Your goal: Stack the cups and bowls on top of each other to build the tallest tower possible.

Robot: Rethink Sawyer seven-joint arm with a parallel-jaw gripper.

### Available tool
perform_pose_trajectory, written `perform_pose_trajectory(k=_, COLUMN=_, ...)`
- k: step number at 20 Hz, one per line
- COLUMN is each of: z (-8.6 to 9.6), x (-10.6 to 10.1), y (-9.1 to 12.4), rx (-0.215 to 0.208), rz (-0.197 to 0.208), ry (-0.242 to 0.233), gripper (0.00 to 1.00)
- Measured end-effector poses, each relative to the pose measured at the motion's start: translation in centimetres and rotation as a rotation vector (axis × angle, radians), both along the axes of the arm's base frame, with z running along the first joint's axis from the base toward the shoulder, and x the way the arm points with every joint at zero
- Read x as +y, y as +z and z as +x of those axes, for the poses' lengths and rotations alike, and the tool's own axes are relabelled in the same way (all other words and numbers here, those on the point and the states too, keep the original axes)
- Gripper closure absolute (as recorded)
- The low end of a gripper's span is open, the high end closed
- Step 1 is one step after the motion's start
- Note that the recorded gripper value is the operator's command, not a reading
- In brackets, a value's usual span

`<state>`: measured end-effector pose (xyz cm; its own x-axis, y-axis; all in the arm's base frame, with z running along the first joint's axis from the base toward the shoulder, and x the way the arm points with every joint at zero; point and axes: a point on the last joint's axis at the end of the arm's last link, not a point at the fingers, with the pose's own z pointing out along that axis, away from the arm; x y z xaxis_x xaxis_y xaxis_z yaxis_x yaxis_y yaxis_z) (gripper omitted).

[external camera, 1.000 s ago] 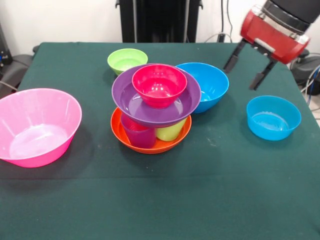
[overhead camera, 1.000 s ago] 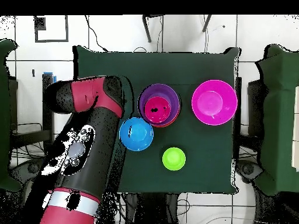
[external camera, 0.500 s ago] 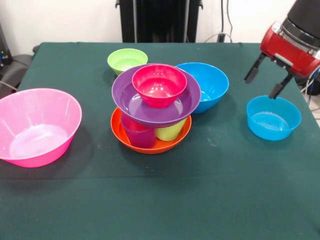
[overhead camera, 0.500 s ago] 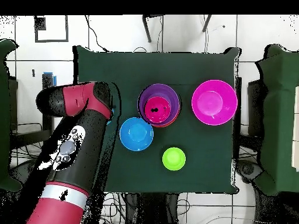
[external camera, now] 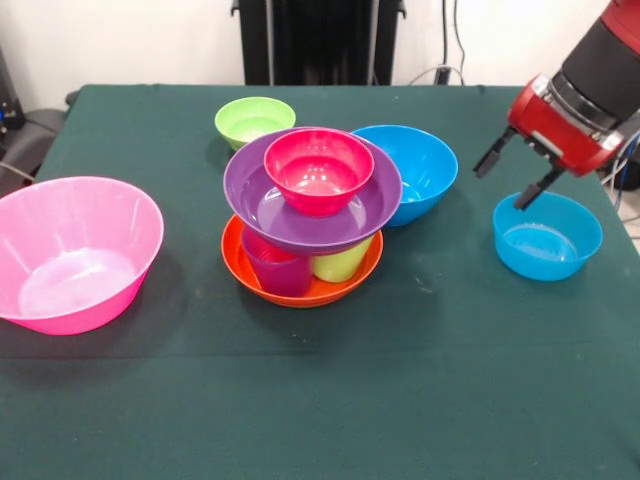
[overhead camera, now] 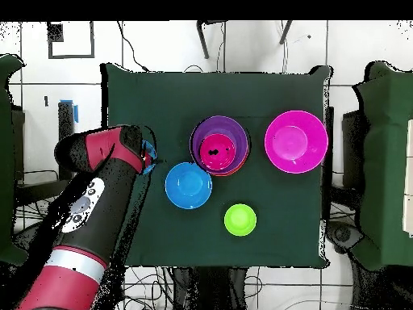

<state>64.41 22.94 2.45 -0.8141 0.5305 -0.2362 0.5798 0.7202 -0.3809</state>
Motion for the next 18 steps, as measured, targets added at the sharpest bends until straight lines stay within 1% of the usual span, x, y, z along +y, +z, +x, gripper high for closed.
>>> perform_pose_trajectory(k=2, z=-0.4, x=0.0, y=-0.4, rx=0.001, rz=-0.015, ry=-0.004, gripper=0.0)
perform_pose_trajectory(k=3, z=-0.8, x=0.0, y=-0.8, rx=0.002, rz=-0.03, ry=-0.009, gripper=0.0)
perform_pose_trajectory(k=7, z=-1.4, x=-0.3, y=-0.9, rx=0.001, rz=-0.053, ry=-0.018, gripper=0.0)
perform_pose_trajectory(k=11, z=-1.6, x=-0.7, y=-0.5, rx=-0.001, rz=-0.068, ry=-0.018, gripper=0.0)
perform_pose_trajectory(k=18, z=-1.5, x=-1.1, y=-0.2, rx=-0.005, rz=-0.08, ry=-0.02, gripper=0.0)
